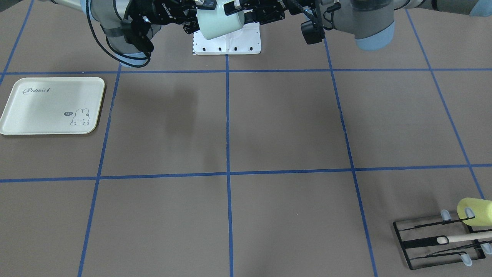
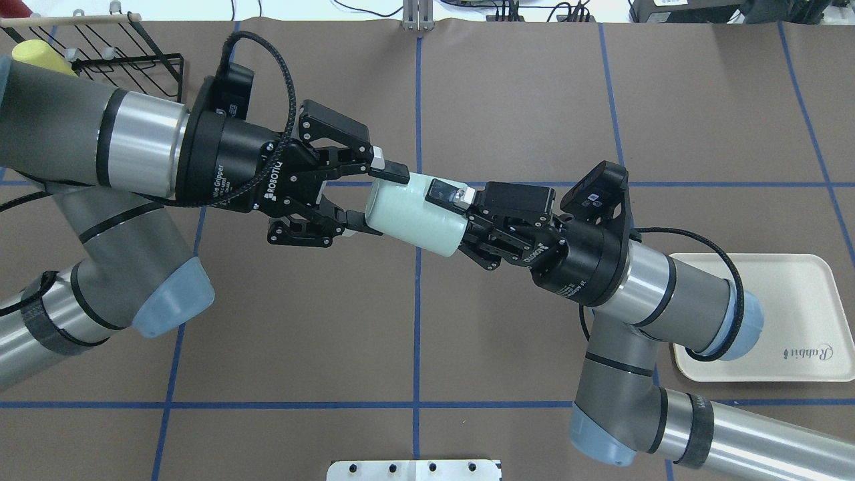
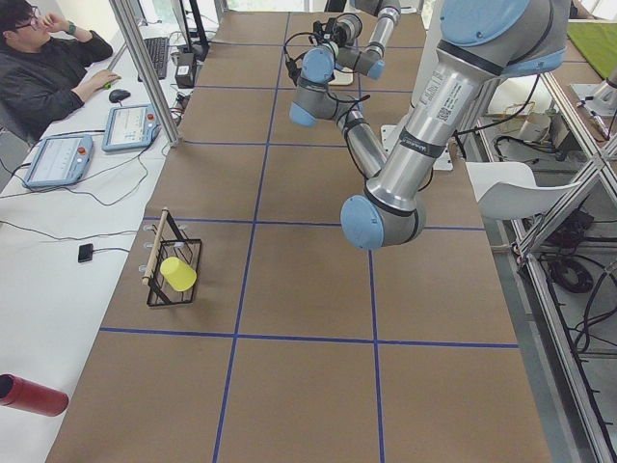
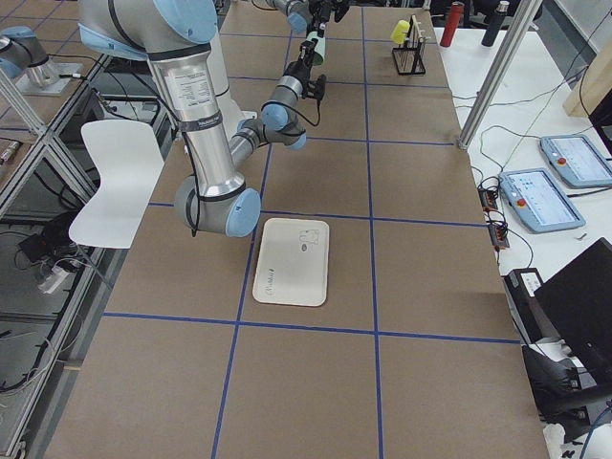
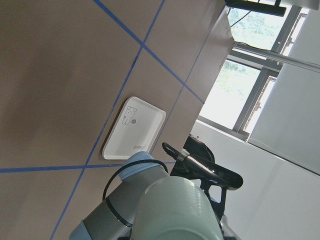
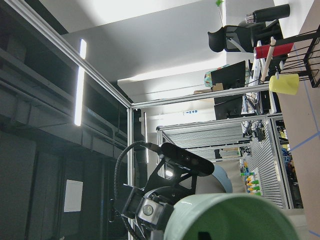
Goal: Left arm grabs green cup and hands to right arm on tray
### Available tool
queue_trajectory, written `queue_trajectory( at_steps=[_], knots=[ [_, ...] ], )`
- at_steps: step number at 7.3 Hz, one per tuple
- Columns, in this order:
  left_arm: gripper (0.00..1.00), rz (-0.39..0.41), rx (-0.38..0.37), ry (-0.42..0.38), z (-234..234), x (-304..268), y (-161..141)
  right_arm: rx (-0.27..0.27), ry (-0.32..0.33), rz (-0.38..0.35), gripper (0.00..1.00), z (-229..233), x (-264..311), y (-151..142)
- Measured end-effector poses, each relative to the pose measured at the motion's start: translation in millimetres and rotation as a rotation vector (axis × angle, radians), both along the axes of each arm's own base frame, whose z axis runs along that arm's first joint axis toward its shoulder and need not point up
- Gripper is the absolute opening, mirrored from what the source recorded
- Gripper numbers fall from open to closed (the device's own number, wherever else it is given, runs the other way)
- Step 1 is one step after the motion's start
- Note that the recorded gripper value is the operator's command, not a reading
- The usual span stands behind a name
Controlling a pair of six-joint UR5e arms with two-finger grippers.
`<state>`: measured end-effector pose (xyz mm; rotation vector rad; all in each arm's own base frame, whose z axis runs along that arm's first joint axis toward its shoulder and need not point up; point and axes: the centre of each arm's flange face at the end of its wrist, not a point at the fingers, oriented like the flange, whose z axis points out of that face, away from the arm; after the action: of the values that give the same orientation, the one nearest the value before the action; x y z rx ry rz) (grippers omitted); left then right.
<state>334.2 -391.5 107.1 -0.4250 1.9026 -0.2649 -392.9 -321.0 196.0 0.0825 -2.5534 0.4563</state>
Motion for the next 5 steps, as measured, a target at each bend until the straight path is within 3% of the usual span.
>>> queue_trajectory(
  at_steps=[1,3,5],
  knots=[
    [1.00,-0.001,0.001,0.001,-0.1,0.0,0.0,0.001,-0.001,0.000,0.30,-0.3,0.1,0.1],
    [1.00,-0.002,0.005,0.006,-3.1,-1.0,0.1,0.002,-0.004,-0.001,0.00,0.2,0.3,0.7],
    [1.00,-0.005,0.014,0.014,-8.8,-2.6,-0.1,0.001,-0.005,-0.003,0.00,2.9,0.1,2.1]
  ],
)
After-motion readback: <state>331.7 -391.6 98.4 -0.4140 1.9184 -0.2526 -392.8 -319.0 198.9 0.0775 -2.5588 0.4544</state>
